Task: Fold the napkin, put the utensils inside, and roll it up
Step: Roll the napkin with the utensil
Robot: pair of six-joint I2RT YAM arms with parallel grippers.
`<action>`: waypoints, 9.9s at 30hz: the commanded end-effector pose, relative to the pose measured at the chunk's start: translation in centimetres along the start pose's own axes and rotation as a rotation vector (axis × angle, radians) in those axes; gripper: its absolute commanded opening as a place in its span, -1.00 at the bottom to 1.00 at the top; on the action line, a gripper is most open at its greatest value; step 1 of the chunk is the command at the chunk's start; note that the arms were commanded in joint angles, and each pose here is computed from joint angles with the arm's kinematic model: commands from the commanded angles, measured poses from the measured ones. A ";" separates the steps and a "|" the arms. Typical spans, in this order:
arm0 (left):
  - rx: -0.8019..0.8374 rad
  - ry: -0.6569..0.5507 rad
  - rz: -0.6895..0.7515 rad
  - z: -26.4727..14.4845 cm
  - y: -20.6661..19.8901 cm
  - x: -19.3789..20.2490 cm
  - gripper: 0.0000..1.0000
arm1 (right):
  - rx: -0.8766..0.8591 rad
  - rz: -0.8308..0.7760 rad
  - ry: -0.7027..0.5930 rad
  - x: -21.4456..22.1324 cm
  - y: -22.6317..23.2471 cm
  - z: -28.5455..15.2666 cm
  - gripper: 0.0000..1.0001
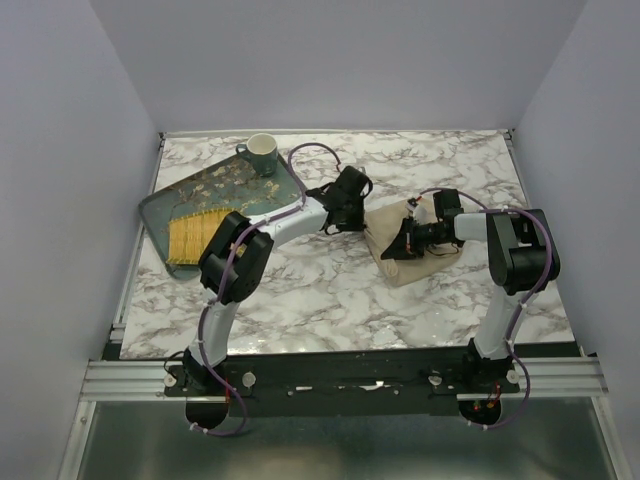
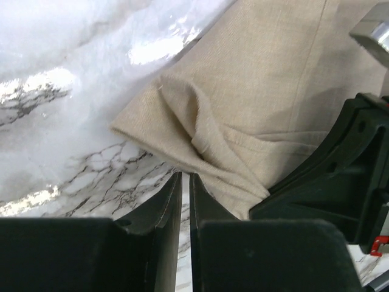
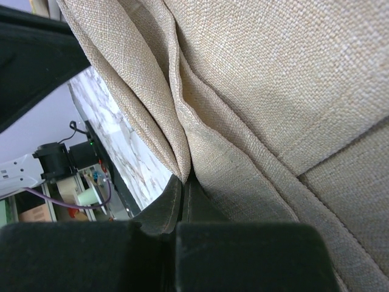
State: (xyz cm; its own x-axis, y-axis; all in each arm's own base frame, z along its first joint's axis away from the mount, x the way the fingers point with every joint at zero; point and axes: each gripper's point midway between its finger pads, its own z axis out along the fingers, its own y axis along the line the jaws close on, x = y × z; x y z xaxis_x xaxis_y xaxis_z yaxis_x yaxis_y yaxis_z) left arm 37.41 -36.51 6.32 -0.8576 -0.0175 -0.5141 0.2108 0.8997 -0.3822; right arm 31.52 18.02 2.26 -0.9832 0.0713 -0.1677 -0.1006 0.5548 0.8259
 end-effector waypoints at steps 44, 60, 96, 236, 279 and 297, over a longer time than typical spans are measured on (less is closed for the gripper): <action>0.099 -0.013 -0.034 5.8 -3.4 -1.6 -0.56 | 0.079 -0.013 0.006 -1.2 -1.3 -0.4 -0.89; -0.010 0.109 -0.079 8.5 -1.5 0.8 -0.61 | 0.296 -0.114 -0.042 -3.3 1.7 -5.6 -0.21; 0.014 0.109 -0.095 7.9 -1.5 0.9 -0.61 | 0.846 -0.337 -0.163 -2.4 -2.7 0.2 0.30; -0.077 0.096 -0.249 0.9 5.5 7.5 -0.29 | 1.125 -0.404 -0.016 12.5 -7.8 4.6 -0.86; -0.335 0.051 -0.226 -2.1 12.4 3.3 0.26 | 0.049 -0.069 0.172 10.6 1.6 6.0 -0.99; -0.285 0.130 -0.196 -0.3 12.4 4.5 -1.00 | 0.146 -0.145 0.148 8.7 2.4 5.0 -0.70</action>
State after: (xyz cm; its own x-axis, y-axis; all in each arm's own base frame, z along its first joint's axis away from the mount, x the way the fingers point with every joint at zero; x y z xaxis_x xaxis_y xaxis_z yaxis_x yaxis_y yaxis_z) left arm 36.90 -26.97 2.77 -0.8978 -0.1687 -0.4067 -0.0440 0.9535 -0.2983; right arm 24.99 26.09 2.31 -0.9584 -0.1083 -0.2641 -0.2795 0.5445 0.7908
